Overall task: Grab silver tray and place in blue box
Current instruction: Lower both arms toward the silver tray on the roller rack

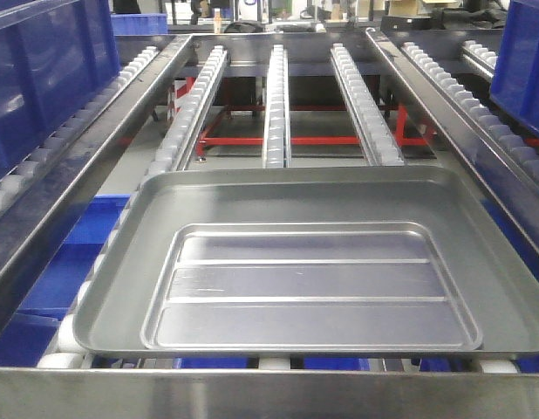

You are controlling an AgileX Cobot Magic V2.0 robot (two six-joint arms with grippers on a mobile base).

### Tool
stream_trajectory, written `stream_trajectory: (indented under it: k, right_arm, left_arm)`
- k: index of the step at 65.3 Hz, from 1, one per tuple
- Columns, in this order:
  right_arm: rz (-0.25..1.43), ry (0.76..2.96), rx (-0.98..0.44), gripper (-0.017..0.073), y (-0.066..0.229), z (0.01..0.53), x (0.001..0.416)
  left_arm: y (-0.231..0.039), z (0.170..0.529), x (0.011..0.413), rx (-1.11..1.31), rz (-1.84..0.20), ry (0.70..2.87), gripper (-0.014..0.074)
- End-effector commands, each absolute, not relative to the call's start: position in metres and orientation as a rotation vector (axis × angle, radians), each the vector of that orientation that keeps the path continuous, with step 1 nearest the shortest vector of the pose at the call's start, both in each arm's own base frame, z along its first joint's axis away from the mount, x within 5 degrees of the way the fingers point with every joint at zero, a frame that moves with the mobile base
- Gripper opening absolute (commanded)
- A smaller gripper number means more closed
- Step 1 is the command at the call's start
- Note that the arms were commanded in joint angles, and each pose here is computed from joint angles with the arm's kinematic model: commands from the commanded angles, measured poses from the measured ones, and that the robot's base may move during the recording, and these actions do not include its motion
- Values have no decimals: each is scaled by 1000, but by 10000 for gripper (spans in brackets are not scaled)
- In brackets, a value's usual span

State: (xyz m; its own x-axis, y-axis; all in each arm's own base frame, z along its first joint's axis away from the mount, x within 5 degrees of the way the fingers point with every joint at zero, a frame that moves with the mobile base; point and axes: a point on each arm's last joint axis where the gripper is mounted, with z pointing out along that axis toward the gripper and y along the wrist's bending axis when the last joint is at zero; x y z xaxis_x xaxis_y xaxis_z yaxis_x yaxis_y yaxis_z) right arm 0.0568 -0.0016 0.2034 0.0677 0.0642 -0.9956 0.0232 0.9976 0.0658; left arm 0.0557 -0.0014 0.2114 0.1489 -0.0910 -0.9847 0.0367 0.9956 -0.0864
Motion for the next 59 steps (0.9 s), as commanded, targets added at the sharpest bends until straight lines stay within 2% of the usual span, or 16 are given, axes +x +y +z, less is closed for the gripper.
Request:
stream_trajectory:
  k: [1, 48, 59]
  right_arm:
    - [23, 1396, 56, 50, -1, 212, 54]
    - [24, 1365, 53, 50, -1, 214, 54]
    - [25, 1245, 45, 50, -1, 250, 47]
  left_arm:
    - [-1, 221, 52, -42, -94, 1314, -96]
    - [-1, 221, 52, -40, -93, 1309, -96]
    - [-1, 257, 45, -40, -94, 1309, -96]
